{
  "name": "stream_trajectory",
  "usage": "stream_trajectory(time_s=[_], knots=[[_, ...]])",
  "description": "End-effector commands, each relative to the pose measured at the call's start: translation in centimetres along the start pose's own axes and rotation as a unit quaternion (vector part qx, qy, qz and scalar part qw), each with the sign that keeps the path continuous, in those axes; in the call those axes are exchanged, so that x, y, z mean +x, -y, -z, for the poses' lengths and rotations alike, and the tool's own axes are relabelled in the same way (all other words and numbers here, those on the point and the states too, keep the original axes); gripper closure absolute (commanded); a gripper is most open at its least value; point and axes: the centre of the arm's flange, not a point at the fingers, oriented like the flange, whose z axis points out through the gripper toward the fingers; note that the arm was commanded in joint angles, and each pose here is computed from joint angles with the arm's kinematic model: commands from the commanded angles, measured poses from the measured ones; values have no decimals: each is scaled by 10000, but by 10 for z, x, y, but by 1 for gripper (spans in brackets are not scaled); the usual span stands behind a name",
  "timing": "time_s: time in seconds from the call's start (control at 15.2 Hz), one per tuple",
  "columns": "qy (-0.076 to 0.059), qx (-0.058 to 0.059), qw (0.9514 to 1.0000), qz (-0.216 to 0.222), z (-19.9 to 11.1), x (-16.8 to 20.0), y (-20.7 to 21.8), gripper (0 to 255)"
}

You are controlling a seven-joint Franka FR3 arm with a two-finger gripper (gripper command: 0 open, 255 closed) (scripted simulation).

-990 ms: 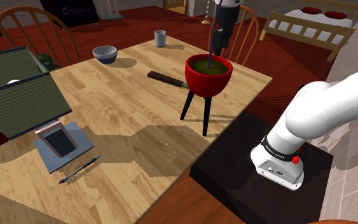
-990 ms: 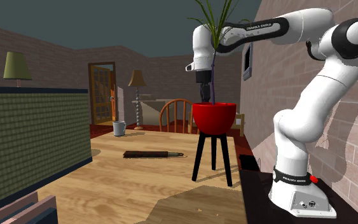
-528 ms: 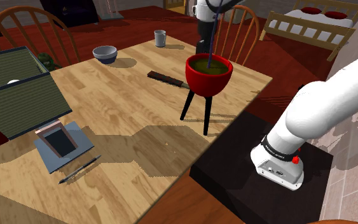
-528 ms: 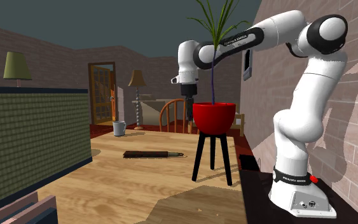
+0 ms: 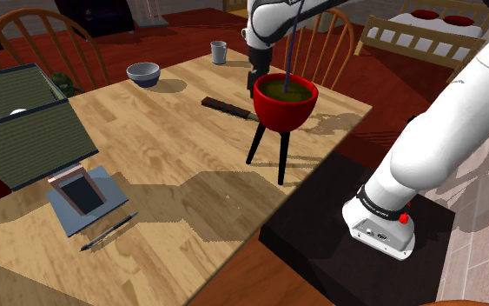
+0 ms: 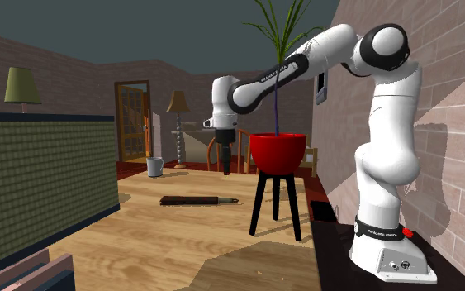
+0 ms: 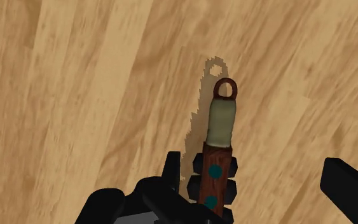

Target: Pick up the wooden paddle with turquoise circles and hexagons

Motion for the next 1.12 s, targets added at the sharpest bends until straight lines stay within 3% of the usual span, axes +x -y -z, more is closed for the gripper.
stream_trajectory(time_s=[0.0, 0.46, 1.06], knots=[[-36, 21, 10000, 81, -18, 22, -2, 0], [-142, 92, 9992, 354, -74, 90, -16, 0], [-142, 92, 9992, 354, -114, 91, -14, 0]])
